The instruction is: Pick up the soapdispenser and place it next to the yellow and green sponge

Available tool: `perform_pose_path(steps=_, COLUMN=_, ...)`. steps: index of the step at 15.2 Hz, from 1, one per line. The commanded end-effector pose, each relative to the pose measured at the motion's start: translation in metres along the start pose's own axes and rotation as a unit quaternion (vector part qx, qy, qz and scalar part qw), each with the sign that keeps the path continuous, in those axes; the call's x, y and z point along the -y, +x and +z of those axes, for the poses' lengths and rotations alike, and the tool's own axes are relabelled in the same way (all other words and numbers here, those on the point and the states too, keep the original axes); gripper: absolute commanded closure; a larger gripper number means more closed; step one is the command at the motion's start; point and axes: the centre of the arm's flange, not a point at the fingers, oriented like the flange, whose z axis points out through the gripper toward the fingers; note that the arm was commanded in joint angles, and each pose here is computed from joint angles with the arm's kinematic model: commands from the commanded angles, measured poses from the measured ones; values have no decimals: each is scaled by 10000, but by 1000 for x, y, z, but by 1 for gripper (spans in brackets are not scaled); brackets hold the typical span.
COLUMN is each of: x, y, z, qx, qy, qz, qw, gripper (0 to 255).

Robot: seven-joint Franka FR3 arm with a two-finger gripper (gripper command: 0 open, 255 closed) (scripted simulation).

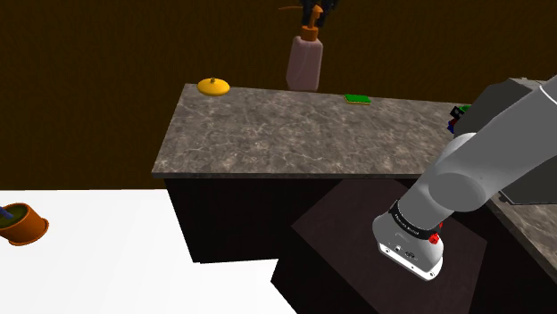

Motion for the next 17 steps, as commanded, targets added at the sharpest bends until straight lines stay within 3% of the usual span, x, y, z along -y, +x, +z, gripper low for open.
perform_pose_path(steps=1, x=1, y=1, z=-11, qx=1, qy=0, qz=-1, qw=10000, gripper=255)
perform_pose_path(steps=5, x=3, y=1, z=-29, qx=1, qy=0, qz=-1, qw=10000, gripper=255)
perform_pose_path(steps=17, x=-153, y=-11, z=-48, qx=1, qy=0, qz=-1, qw=10000, gripper=255)
